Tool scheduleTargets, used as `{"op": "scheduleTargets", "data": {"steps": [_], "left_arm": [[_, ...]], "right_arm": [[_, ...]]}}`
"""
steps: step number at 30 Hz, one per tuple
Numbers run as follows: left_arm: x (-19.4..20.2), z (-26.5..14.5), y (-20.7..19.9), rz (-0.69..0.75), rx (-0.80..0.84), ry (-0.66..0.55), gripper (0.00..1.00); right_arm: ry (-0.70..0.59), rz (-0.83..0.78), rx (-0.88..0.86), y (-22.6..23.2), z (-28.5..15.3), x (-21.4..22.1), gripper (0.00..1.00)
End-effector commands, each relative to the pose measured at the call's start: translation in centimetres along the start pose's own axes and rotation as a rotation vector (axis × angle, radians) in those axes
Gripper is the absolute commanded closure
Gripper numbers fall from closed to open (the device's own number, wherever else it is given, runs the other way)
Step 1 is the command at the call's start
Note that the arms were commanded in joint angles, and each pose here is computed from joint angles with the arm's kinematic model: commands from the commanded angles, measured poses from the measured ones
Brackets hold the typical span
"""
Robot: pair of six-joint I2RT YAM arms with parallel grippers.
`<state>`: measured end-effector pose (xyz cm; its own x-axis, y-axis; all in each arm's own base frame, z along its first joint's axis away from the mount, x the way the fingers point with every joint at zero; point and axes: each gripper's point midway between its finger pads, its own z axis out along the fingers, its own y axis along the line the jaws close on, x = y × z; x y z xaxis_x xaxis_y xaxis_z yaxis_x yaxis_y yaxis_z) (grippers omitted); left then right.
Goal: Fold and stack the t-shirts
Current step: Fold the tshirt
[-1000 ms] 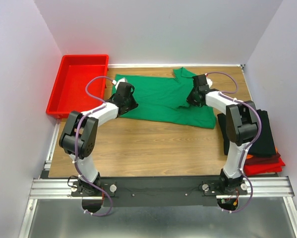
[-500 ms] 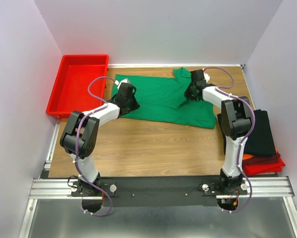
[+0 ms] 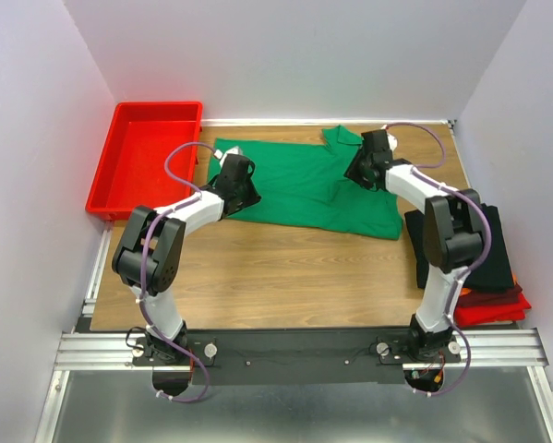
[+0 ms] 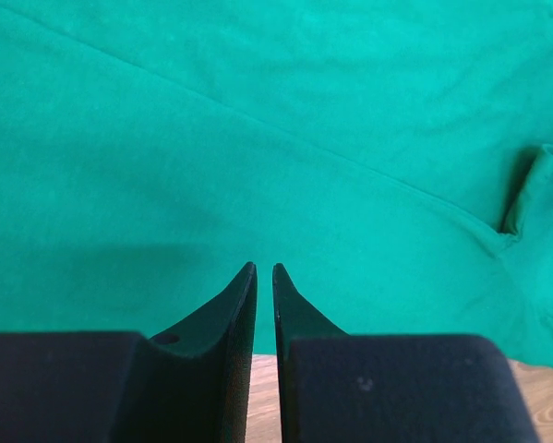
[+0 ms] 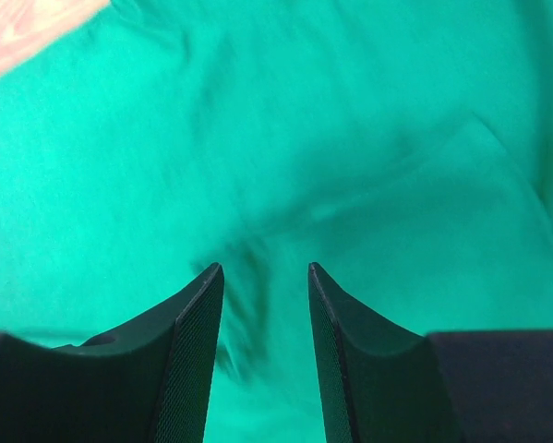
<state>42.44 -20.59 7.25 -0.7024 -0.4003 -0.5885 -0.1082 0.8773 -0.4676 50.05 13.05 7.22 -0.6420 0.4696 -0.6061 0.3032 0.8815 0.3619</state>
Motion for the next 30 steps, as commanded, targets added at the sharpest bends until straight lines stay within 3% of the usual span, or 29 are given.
{"op": "scheduleTargets", "data": {"steps": [1,11,26,29,30], "left_arm": [[-0.8,0.3,0.5,0.013,-0.061,-0.018,0.81],[-0.5,0.6,5.9,-0.036,-0.335,-0.046,0.82],[3.0,0.4,9.3,-0.062,-0.423,0.011,0.81],[3.3,-0.5,9.2,-0.073,-0.403,0.016,0.82],[3.5,-1.0,9.3,-0.077,-0.398,0.014,0.82]], "right_arm": [[0.006,-0.021,0.019,-1.3,-2.7,1.4,0.52],[0.077,-0.037,0.082,-4.1,-4.3,7.7,0.52],[0.118,-0.037,0.111,-5.4,-3.8,9.8,0.50],[0.138,-0.033,0.115,-6.1,-4.4,10.8,0.48],[0.142,-0.032,0.119,-6.6,-4.9,11.2,0.43]]}}
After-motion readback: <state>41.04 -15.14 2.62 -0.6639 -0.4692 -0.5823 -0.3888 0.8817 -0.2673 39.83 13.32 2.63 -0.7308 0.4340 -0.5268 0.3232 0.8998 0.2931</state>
